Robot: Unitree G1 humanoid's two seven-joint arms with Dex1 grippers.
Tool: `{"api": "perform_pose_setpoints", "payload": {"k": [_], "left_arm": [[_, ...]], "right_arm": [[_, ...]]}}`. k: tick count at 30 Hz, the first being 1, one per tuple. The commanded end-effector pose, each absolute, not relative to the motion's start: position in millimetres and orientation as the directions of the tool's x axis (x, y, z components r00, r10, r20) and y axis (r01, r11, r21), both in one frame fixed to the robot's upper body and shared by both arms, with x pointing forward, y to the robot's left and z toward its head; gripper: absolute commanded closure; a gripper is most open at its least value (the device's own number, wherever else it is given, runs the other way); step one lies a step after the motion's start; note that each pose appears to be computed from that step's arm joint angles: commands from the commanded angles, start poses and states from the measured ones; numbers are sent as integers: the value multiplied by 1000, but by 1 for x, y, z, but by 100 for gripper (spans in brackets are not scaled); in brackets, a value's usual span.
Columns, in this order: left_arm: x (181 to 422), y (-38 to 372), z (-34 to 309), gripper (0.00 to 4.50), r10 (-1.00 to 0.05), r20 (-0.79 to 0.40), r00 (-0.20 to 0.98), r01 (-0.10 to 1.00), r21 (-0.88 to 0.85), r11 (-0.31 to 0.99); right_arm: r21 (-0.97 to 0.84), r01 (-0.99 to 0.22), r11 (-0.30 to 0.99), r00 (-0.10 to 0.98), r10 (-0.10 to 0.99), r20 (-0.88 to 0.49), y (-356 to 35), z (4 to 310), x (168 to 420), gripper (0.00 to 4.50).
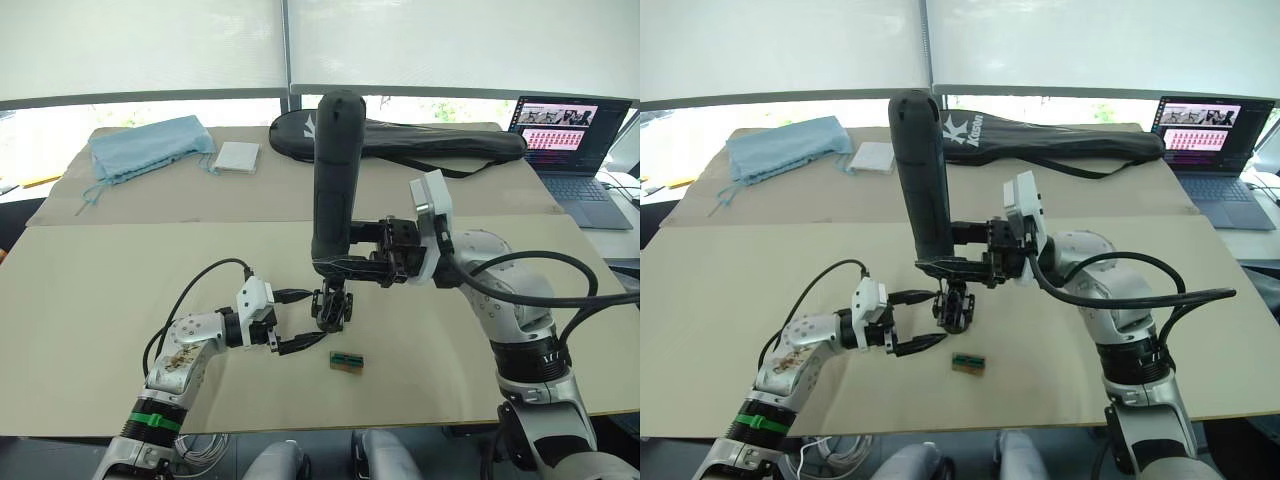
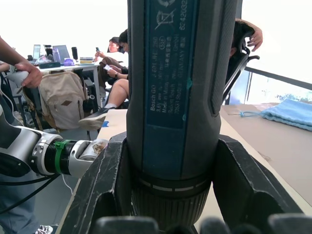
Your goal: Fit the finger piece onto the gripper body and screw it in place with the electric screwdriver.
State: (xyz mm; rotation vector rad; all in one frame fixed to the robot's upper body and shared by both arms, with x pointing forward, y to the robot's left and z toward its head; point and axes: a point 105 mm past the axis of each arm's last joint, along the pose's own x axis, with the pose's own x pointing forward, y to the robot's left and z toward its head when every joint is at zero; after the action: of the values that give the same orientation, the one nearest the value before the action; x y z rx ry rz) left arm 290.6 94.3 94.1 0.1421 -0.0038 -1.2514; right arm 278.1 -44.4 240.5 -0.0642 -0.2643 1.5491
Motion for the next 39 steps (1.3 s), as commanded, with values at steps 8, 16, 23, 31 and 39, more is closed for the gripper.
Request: {"api": "perform_pose_setpoints", "payload": {"k": [8, 16, 23, 31, 39], "left_arm": [[292, 89, 100, 0, -954, -55, 294, 945, 164, 281], [293, 89, 100, 0, -957, -52, 284, 947, 174, 272], [294, 88, 100, 0, -956, -55, 287, 945, 177, 273], [298, 86, 91, 0, -946, -94, 309, 943, 163, 291], [303, 79, 78, 0, -940, -128, 317, 943, 153, 297]], "right_arm": [[-295, -956, -8, -55, 987, 152, -40, 253, 263, 260], [-292, -957, 2, -44, 988, 151, -38, 251, 264, 260], [-287, -958, 9, -36, 988, 149, -38, 250, 265, 260], [-281, -960, 10, -33, 989, 146, -38, 249, 266, 260], [-278, -961, 10, -31, 989, 142, -38, 249, 266, 260]]}}
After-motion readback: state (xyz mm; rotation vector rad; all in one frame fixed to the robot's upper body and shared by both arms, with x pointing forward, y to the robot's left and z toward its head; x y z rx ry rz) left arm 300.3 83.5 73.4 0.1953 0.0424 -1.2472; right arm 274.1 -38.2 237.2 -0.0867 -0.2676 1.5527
